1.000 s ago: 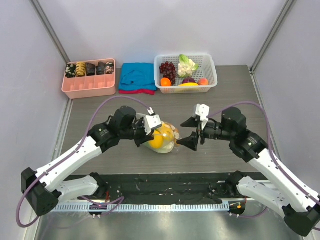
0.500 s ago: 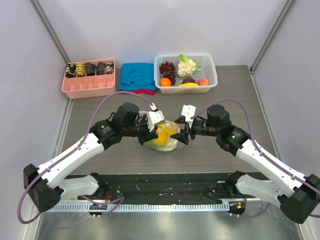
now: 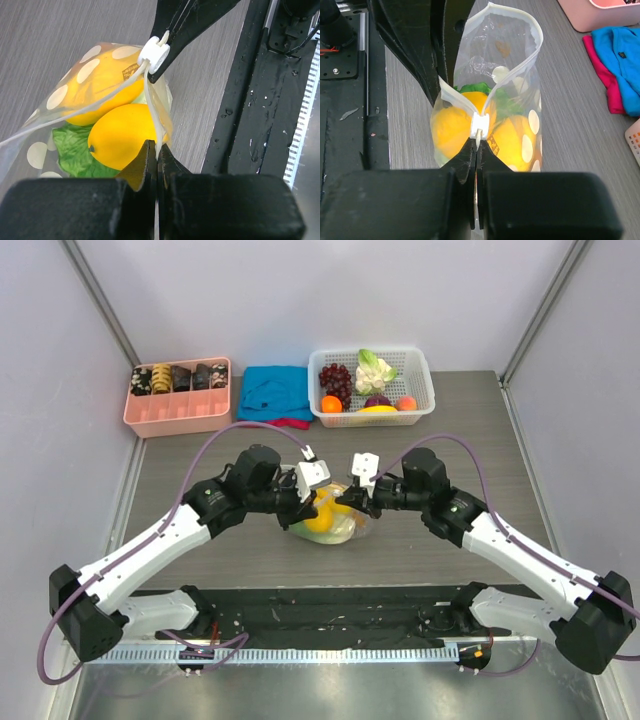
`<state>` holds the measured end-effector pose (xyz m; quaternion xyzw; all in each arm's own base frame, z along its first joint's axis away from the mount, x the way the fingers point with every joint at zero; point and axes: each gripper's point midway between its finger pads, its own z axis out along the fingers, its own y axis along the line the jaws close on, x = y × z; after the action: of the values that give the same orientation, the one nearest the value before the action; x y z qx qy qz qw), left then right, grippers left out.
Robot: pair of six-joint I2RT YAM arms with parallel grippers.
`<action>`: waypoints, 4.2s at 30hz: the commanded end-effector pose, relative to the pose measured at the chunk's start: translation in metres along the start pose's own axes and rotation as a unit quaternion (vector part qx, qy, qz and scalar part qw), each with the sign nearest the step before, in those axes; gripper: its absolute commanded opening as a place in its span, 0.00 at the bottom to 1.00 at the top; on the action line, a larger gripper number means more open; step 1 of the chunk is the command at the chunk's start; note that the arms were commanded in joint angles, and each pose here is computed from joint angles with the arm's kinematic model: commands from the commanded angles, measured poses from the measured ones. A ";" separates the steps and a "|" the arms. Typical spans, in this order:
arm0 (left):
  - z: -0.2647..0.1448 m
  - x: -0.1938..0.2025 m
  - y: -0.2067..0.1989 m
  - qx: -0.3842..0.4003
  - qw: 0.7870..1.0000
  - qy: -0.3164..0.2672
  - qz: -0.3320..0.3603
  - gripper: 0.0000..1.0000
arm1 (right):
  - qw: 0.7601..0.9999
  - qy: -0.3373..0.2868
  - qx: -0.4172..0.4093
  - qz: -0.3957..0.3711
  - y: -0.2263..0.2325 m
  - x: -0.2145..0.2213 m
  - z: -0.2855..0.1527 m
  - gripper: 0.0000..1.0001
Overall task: Place the food in the zip-top bag and seal the zipper
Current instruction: Zip the zipper food storage bag at the center of the board.
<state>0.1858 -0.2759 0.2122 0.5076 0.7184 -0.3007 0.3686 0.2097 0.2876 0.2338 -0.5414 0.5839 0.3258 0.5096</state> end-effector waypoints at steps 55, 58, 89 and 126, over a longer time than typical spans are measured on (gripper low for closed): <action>0.007 -0.095 -0.015 0.087 0.959 -0.100 0.249 0.29 | 0.995 -0.053 0.019 -0.081 0.001 -0.032 -0.017 0.01; 0.010 -0.085 -0.009 0.084 0.965 -0.079 0.235 0.17 | 0.995 -0.054 0.027 -0.078 0.001 -0.031 -0.021 0.01; -0.054 0.027 0.073 -0.027 0.988 0.029 0.146 0.06 | 0.990 -0.034 0.116 -0.074 -0.019 -0.018 -0.049 0.01; -0.091 0.008 0.049 -0.054 0.997 -0.005 0.063 0.66 | 0.994 -0.043 0.063 -0.084 -0.015 -0.028 -0.041 0.01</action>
<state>0.2213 -0.1577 0.2226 0.5276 0.7167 -0.2186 0.4001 0.2143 0.2458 0.2392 -0.5310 0.5770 0.2536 0.5664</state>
